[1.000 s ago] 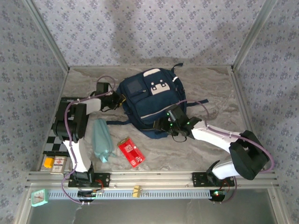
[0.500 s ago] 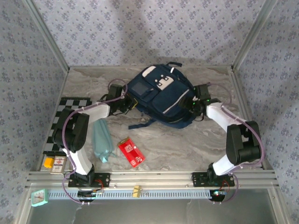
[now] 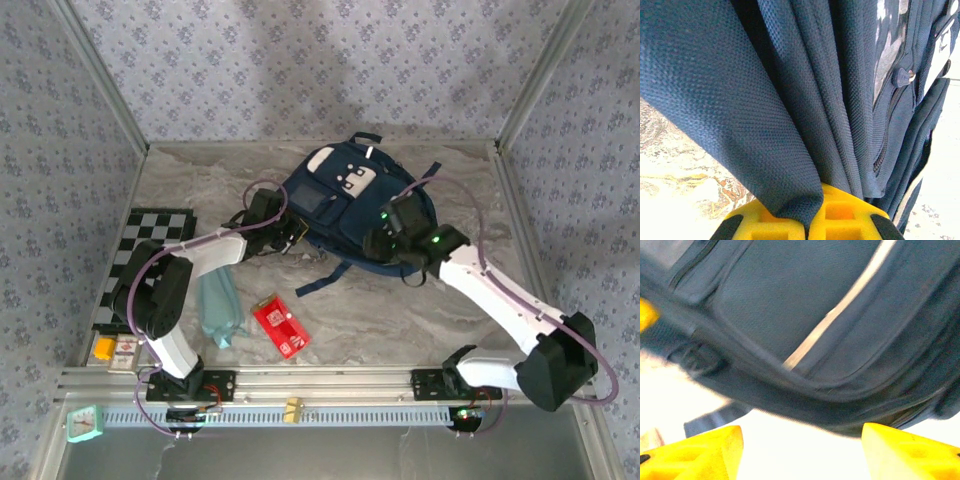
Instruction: Pack books, pencil case, and school supplies into a backpack
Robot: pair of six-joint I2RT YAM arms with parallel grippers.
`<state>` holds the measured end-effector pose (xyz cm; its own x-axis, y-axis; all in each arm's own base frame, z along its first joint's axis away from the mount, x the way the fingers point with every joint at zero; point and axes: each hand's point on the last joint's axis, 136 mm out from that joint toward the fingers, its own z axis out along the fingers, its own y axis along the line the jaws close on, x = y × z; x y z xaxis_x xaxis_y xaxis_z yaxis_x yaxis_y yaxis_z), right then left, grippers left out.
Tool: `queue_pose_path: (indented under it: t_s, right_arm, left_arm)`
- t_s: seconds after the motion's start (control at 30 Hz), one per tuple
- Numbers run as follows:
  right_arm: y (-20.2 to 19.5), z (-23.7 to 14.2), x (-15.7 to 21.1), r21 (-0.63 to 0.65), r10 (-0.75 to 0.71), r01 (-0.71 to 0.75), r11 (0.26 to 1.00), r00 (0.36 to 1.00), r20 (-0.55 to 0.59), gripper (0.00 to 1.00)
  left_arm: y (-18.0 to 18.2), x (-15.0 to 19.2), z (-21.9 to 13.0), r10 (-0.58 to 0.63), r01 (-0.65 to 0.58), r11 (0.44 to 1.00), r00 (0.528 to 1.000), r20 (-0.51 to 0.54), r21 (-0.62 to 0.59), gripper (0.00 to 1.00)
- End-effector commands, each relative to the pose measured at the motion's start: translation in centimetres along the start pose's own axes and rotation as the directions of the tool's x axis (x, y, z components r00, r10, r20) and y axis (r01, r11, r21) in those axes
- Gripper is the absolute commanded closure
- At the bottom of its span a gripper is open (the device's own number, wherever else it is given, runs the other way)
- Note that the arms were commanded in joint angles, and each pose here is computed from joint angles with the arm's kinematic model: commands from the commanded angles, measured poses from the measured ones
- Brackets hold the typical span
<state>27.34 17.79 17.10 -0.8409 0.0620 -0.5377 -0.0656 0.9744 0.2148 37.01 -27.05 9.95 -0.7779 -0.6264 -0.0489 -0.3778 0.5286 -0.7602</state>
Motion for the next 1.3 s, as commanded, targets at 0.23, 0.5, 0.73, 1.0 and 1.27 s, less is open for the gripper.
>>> queue_pose_path:
  t_s: [0.23, 0.5, 0.73, 1.0, 1.27]
  right_arm:
    - [8.3, 4.6, 3.7, -0.019, 0.000, 0.000, 1.000, 1.000, -0.013, 0.54]
    - [11.3, 7.7, 2.7, -0.039, 0.092, -0.091, 0.995, 0.995, 0.026, 0.65]
    - [10.4, 7.8, 1.0, 0.099, 0.031, -0.045, 0.994, 0.990, 0.140, 0.68]
    - [7.8, 7.5, 1.3, 0.226, -0.012, -0.029, 0.974, 0.984, 0.180, 0.73]
    - [9.9, 8.6, 1.6, 0.171, -0.056, 0.025, 0.985, 0.981, 0.184, 0.67]
  left_arm:
    - [-4.8, 2.4, -2.8, -0.001, 0.006, 0.989, 0.999, -0.032, 0.147, 1.00]
    - [-5.5, 3.8, -3.6, -0.008, 0.018, 0.982, 0.998, -0.054, 0.189, 1.00]
    - [-6.4, 4.4, -3.9, 0.002, 0.016, 0.976, 0.997, -0.080, 0.217, 1.00]
    - [-6.2, 4.3, -4.1, 0.012, 0.003, 0.978, 0.997, -0.071, 0.207, 1.00]
    - [-6.8, 4.2, -4.4, 0.019, -0.005, 0.975, 0.998, -0.062, 0.221, 1.00]
